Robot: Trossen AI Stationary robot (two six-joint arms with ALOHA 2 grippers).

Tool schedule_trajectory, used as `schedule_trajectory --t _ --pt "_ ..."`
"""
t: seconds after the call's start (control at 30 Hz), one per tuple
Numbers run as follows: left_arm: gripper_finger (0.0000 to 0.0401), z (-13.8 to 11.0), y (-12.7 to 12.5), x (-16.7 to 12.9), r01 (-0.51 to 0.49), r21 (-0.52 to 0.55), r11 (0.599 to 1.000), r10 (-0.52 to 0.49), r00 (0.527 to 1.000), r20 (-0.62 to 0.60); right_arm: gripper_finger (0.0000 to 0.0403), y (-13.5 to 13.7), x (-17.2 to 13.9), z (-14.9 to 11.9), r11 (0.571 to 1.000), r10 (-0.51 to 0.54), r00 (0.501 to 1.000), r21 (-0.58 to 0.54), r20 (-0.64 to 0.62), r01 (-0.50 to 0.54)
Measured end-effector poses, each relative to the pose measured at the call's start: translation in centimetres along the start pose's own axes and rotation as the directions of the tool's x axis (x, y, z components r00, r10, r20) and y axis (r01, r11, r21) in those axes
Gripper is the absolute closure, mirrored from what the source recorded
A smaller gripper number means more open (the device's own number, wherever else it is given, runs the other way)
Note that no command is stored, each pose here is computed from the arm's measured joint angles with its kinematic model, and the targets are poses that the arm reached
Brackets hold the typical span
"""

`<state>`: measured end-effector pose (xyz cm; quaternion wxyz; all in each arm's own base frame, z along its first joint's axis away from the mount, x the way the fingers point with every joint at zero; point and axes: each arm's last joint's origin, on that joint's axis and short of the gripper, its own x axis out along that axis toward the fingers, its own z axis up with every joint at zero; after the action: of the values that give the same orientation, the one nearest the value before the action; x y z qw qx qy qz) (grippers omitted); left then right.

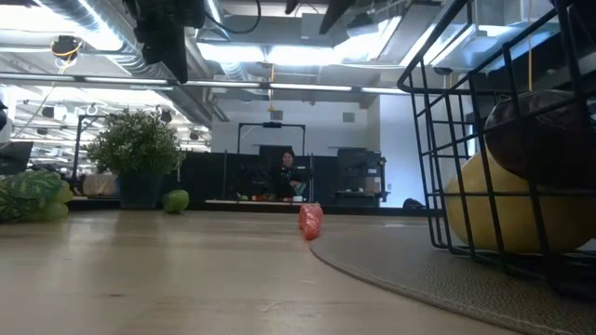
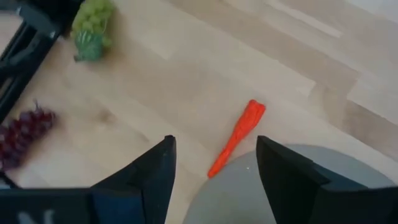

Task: Build produce basket
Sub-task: Put the orange carrot into the wire basket

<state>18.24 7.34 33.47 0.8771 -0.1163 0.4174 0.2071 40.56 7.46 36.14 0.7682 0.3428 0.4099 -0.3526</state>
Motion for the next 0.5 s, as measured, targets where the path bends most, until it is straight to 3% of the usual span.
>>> schedule_trajectory --t 0.3,0.5 --pt "0.0401 0.0 0.0 0.0 0.0 -0.004 1.0 0.0 1.0 -0.001 0.0193 -1.4 1.7 2.5 0.986 -0.062 0.998 0.158 0.005 0.06" --pt "0.0401 -0.2 0.0 -0.7 0.003 -0.004 1.0 -0.003 1.0 0.024 0.0193 -3.0 5.1 3.4 0.959 -0.14 0.986 0.234 -0.09 0.157"
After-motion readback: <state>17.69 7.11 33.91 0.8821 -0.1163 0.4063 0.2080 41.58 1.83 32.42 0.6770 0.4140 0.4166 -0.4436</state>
